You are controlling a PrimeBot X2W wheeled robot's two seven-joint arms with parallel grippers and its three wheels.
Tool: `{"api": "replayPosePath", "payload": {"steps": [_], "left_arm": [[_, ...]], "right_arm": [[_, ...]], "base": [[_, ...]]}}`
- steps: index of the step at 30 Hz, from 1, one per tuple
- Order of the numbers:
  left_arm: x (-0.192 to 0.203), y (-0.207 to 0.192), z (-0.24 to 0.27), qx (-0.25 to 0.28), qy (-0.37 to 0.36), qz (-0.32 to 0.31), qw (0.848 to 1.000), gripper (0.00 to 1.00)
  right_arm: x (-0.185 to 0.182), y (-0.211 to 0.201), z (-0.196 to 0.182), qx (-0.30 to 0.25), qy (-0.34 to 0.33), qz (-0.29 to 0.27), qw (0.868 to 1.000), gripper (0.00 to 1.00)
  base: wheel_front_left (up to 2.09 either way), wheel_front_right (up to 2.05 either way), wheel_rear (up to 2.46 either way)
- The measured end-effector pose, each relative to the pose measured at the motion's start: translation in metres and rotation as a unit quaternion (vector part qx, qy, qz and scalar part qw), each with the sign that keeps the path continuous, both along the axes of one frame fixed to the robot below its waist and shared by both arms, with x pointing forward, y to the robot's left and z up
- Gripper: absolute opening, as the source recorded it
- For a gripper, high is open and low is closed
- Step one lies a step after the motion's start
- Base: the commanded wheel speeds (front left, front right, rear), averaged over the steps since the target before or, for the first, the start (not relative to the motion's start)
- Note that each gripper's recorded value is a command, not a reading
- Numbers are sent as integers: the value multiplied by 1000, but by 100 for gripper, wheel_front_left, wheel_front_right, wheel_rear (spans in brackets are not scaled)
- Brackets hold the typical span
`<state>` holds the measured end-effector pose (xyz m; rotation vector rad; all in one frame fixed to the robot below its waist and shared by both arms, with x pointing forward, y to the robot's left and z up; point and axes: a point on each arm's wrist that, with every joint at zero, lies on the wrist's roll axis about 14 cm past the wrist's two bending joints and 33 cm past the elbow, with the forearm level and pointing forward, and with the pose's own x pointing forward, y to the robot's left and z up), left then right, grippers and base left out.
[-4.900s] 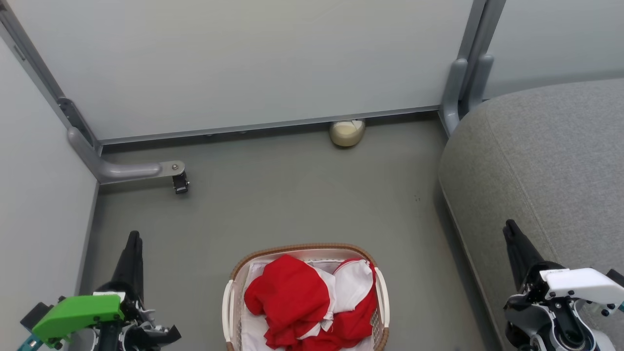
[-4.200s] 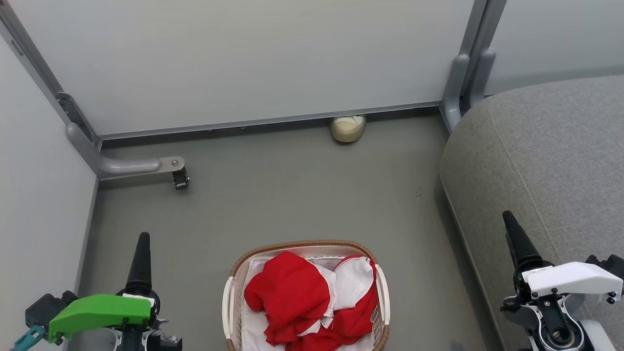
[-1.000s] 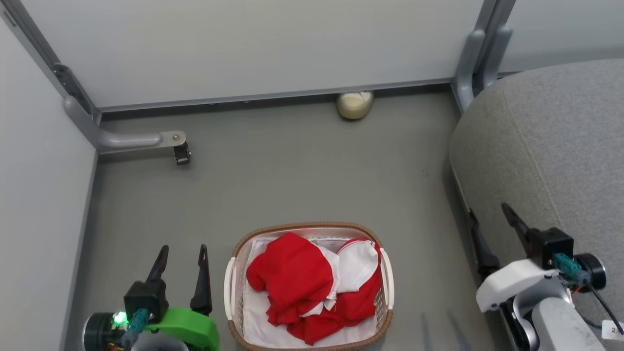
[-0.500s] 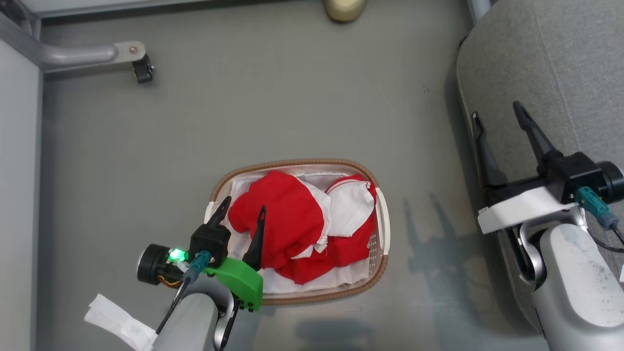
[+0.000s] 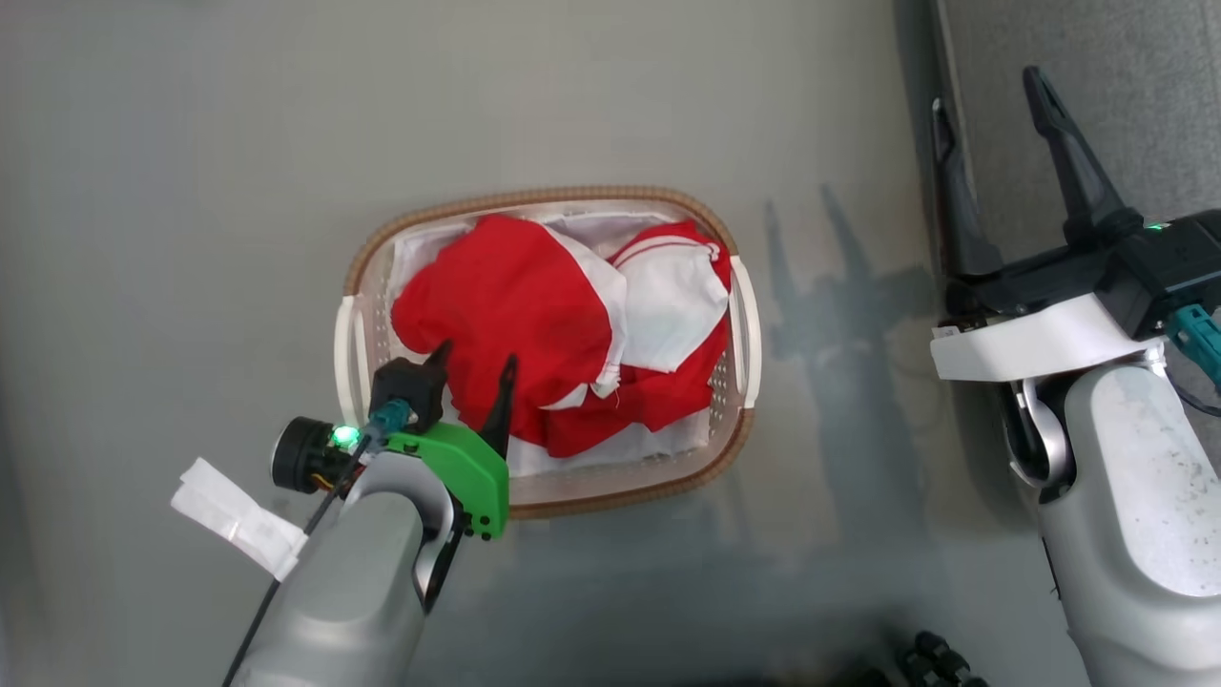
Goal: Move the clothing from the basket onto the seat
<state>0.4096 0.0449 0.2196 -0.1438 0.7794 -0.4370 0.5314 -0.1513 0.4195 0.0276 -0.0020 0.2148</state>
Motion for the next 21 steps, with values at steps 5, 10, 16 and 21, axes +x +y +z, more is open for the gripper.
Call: {"api": "replayPosePath", "payload": {"steps": [5, 10, 16, 21], "left_arm": [[-14, 7, -38, 24, 57, -5, 998, 100], [-21, 9, -62, 34, 96, -5, 995, 100], [-8, -5, -73, 20, 96, -16, 995, 100], [-3, -4, -74, 23, 98, 6, 995, 0]], "right_arm": [[2, -1, -28, 2, 27, -2, 1000, 100], [0, -6, -49, 0, 49, -7, 999, 100], [-4, -10, -68, 1, 72, -16, 997, 100], [-9, -15, -73, 1, 83, -26, 996, 100]], "base": [[0, 0, 0], [0, 0, 0], [0, 0, 0], [0, 0, 0]]}}
